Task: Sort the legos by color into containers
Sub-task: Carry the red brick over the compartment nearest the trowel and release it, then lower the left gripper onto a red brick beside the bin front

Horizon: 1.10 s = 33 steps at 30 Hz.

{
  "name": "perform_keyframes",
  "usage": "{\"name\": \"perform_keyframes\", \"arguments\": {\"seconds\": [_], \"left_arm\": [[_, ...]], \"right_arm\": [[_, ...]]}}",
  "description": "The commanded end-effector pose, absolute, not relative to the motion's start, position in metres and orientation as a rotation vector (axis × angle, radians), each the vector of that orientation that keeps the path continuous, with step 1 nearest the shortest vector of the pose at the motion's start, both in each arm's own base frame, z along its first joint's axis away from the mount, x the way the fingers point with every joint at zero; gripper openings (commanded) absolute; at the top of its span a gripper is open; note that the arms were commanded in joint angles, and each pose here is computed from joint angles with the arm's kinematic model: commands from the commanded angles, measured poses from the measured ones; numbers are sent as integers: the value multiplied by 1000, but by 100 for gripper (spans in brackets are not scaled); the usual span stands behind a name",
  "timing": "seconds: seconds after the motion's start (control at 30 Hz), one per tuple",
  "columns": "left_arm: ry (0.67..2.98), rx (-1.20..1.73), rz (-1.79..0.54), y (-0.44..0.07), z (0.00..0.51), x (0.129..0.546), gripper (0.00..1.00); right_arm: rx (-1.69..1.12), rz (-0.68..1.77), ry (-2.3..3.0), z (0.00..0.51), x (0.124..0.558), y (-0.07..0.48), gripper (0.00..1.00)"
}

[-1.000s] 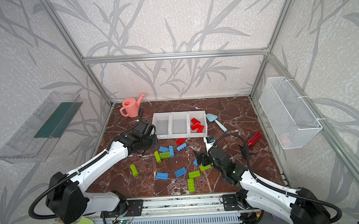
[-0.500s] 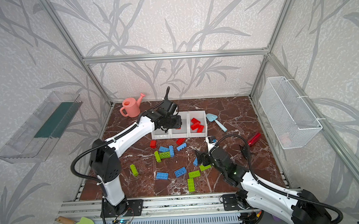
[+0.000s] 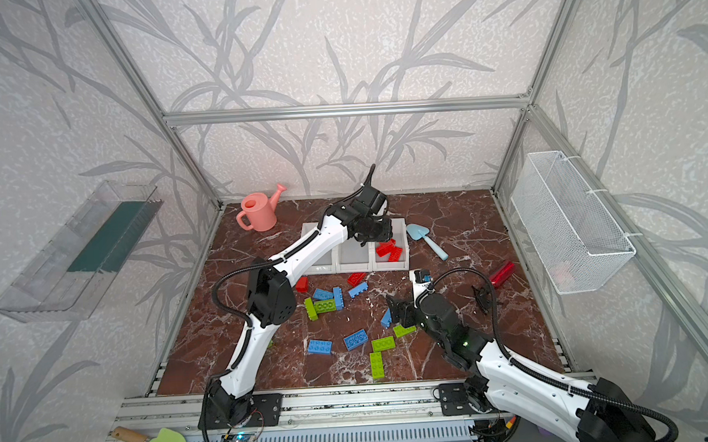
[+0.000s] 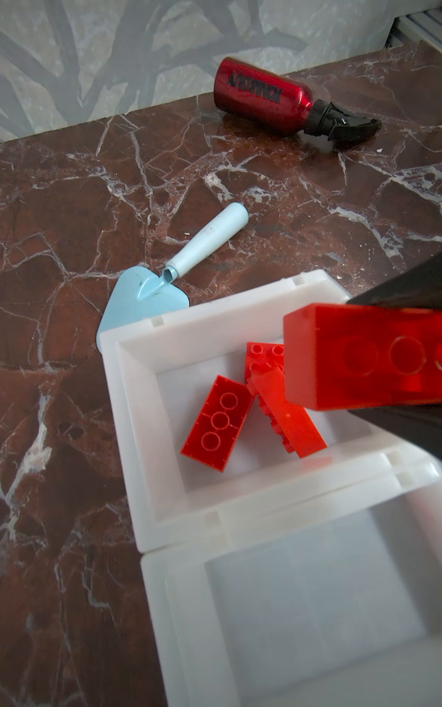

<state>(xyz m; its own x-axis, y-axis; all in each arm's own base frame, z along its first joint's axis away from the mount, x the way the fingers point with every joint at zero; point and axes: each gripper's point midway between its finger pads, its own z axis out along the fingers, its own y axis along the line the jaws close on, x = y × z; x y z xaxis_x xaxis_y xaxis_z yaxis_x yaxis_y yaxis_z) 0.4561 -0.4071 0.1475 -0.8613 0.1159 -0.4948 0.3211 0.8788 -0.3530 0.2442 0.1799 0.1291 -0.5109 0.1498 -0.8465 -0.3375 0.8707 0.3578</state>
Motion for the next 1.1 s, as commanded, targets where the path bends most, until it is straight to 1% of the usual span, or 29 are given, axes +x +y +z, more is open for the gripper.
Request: {"name": "perform_keyframes", "arguments": {"seconds": [0.0,0.1,0.23,0.3,0.4,0.43,0.5,0.53,0.57,0.63,0.73,0.93,1.07], "left_arm": [[2614,355,-595,-411,142,455,18],[2611,348,-594,-415,137,461,21],[2591,331,-584,-415,135,468,22],[2576,327,-587,-416,138,470,26],[2559,328,-592,-417,143,472,39],[2554,325,-591,-417,145,473,45],[2549,317,-586,-415,148,474,69],[2547,311,-583,-414,151,474,78],[2549,309,-588,-413,154,473,82],[2544,311,-588,-412,160,471,86],[2533,300,-567,-406,173,469,87],[2519,273,-508,-382,207,456,87],[2488,227,-464,-357,217,442,87]], "right_arm": [[-109,606,2018,128,247,179,87],[-113,607,2017,128,246,179,87],[-112,605,2011,129,246,178,87],[-112,603,2010,130,246,177,87],[-116,605,2010,130,246,178,87],[-115,604,2009,130,246,177,87],[-116,604,2008,130,246,177,87],[-115,605,2008,131,246,177,87],[-117,605,2007,131,245,177,87],[-123,612,2006,132,245,178,87],[-137,639,2001,135,242,181,87],[-172,624,2017,138,239,181,87],[-210,616,2047,139,240,187,87]]}}
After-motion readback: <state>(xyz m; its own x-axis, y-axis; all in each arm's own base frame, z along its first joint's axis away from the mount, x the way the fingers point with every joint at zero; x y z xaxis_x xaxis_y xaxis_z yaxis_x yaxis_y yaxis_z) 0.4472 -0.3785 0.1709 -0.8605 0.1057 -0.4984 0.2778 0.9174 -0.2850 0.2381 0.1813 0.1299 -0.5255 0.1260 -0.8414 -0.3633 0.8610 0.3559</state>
